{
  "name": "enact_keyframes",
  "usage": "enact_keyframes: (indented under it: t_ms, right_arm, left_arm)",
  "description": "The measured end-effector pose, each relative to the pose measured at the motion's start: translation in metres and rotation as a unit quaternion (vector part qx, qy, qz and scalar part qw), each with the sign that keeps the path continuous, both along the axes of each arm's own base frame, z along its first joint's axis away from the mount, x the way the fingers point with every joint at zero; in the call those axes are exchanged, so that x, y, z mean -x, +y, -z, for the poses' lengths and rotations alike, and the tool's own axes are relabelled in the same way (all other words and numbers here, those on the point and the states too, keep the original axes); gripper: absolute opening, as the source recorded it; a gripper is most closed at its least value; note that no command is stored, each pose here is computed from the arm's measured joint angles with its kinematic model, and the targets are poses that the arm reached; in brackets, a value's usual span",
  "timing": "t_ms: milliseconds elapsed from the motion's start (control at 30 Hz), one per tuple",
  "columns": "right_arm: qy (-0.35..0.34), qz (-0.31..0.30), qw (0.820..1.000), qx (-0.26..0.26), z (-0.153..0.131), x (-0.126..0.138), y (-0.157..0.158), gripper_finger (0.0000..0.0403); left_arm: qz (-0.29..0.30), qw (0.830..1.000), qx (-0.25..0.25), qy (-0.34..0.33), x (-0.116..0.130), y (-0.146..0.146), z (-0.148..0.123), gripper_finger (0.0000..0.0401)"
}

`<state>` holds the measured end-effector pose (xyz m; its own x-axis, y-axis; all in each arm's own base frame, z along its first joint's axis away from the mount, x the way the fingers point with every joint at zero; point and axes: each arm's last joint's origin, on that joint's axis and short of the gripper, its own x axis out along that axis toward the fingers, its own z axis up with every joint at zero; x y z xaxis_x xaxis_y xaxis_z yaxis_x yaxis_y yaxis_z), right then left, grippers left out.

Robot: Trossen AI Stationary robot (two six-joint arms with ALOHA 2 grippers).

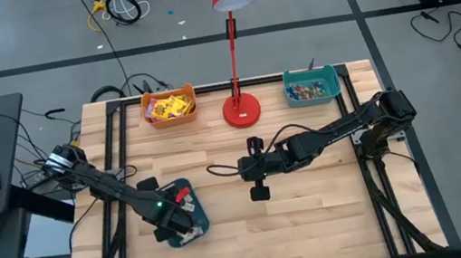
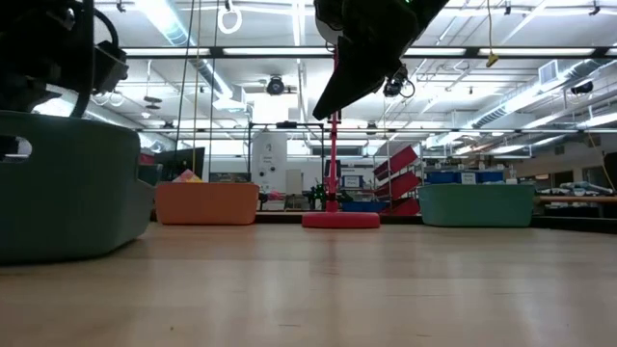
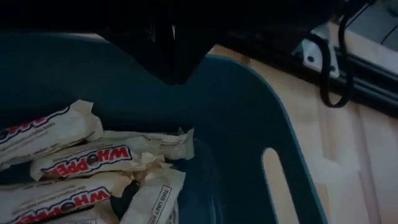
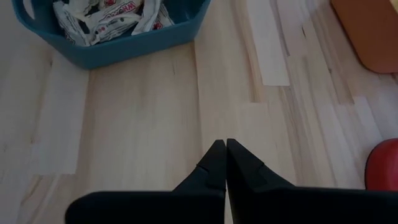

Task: Sort candy
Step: Move the blue bin to the bottom left of the table

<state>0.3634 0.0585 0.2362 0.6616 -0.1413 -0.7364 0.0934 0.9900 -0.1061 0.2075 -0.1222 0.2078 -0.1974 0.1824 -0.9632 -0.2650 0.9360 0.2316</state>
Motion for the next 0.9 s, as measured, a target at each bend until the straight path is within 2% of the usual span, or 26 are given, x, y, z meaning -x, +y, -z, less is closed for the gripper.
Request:
enact_keyframes:
  t_ms: [267,433,533,633,767,833,900]
  right_arm:
    - [-0.004,0.0,1.0,-0.001,0.0,-0.001,0.0,0.0]
    - [-0.004,0.0,1.0,-0.001,0.0,-0.001,0.0,0.0]
    - [-0.004,0.0,1.0,-0.001,0.0,-0.001,0.0,0.0]
    - [-0.004,-0.001,1.0,-0.001,0.0,-0.001,0.001,0.0]
    - [-0.004,-0.005,1.0,-0.001,0.0,0.0,0.003,0.0]
    - [-0.003,-0.007,1.0,-0.001,0.0,0.0,0.005,0.0]
    - [-0.004,-0.009,1.0,0.0,0.0,0.0,0.006,0.0]
  left_arm:
    - [0.006,0.999,-0.031,0.036,0.008,0.003,-0.003,0.0]
    - [0.018,0.998,-0.063,0.012,0.003,0.003,-0.015,0.0]
    - [0.026,0.997,-0.055,-0.037,-0.006,-0.003,-0.026,0.0]
    - [0.066,0.99,0.015,-0.126,-0.018,-0.022,-0.033,0.0]
    - [0.123,0.967,0.137,-0.178,-0.023,-0.052,-0.034,0.0]
    - [0.132,0.961,0.158,-0.183,-0.018,-0.062,-0.035,0.0]
    - [0.117,0.964,0.159,-0.179,-0.012,-0.068,-0.035,0.0]
